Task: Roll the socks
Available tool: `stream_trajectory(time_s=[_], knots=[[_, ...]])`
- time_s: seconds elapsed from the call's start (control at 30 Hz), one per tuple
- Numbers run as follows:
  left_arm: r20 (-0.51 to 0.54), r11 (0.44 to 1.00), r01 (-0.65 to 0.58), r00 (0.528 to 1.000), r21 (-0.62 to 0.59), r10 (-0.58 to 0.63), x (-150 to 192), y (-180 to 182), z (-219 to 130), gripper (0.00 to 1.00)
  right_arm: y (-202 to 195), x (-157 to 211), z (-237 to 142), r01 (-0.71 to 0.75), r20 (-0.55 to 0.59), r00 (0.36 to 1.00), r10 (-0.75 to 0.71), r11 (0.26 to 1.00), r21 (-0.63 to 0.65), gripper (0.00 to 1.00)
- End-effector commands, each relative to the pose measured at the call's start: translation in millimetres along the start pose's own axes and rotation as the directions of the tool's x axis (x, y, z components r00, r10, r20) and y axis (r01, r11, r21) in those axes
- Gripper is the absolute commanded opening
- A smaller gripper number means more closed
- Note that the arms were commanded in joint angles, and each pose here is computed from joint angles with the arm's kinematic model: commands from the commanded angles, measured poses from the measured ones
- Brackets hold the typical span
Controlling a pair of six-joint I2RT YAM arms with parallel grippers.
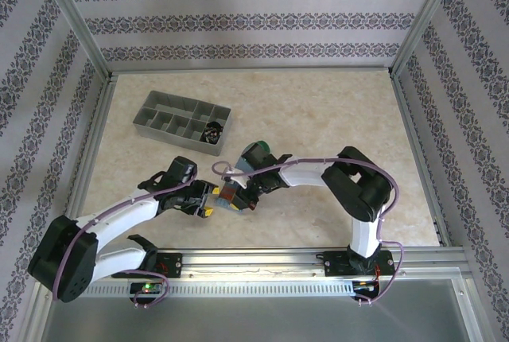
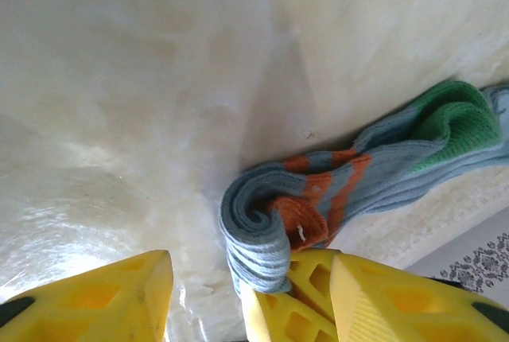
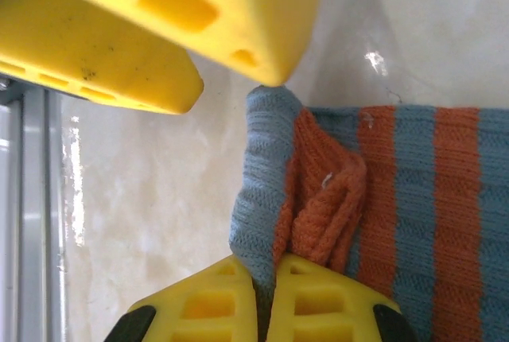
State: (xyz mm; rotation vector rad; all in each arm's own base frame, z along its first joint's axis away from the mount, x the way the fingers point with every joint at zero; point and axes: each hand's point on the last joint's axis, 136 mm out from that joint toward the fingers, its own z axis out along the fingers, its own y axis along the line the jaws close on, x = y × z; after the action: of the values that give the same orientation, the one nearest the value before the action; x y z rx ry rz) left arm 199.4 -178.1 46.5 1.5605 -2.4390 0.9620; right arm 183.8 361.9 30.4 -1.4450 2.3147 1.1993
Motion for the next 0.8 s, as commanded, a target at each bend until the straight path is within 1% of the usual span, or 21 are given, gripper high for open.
stream_trajectory(time_s=[0.0,0.13,0.2,0.3,0.4,0.53,0.67,0.77], knots=[[-0.026,0.999,-0.034,0.999,0.033,0.035,10,-14,2,0.54,-10,47,7,-0.238,-0.125,0.965,0.230,0.970,-0.046,0.00],[-0.038,0.994,-0.057,0.997,0.094,0.061,16,-32,11,0.59,-19,47,7,-0.318,-0.130,0.942,0.309,0.946,-0.057,0.00],[-0.035,0.994,-0.059,0.997,0.097,0.063,16,-36,16,0.61,-22,48,7,-0.346,-0.136,0.932,0.336,0.936,-0.058,0.00],[-0.037,0.993,-0.067,0.997,0.096,0.071,19,-43,24,0.61,-26,48,7,-0.412,-0.144,0.905,0.400,0.909,-0.059,0.00],[-0.055,0.996,-0.071,0.996,0.061,0.075,24,-41,33,0.59,-29,50,8,-0.446,-0.145,0.889,0.434,0.893,-0.064,0.00],[-0.056,0.998,-0.049,0.997,-0.028,0.047,24,-23,43,0.50,-32,53,9,-0.475,-0.150,0.874,0.463,0.878,-0.062,0.00],[-0.040,0.991,-0.028,0.999,-0.134,0.022,21,-3,45,0.34,-33,54,9,-0.480,-0.149,0.871,0.467,0.875,-0.060,0.00],[-0.032,0.974,-0.019,0.999,-0.228,0.012,19,14,44,0.23,-34,53,7,-0.467,-0.145,0.878,0.456,0.883,-0.054,0.00]])
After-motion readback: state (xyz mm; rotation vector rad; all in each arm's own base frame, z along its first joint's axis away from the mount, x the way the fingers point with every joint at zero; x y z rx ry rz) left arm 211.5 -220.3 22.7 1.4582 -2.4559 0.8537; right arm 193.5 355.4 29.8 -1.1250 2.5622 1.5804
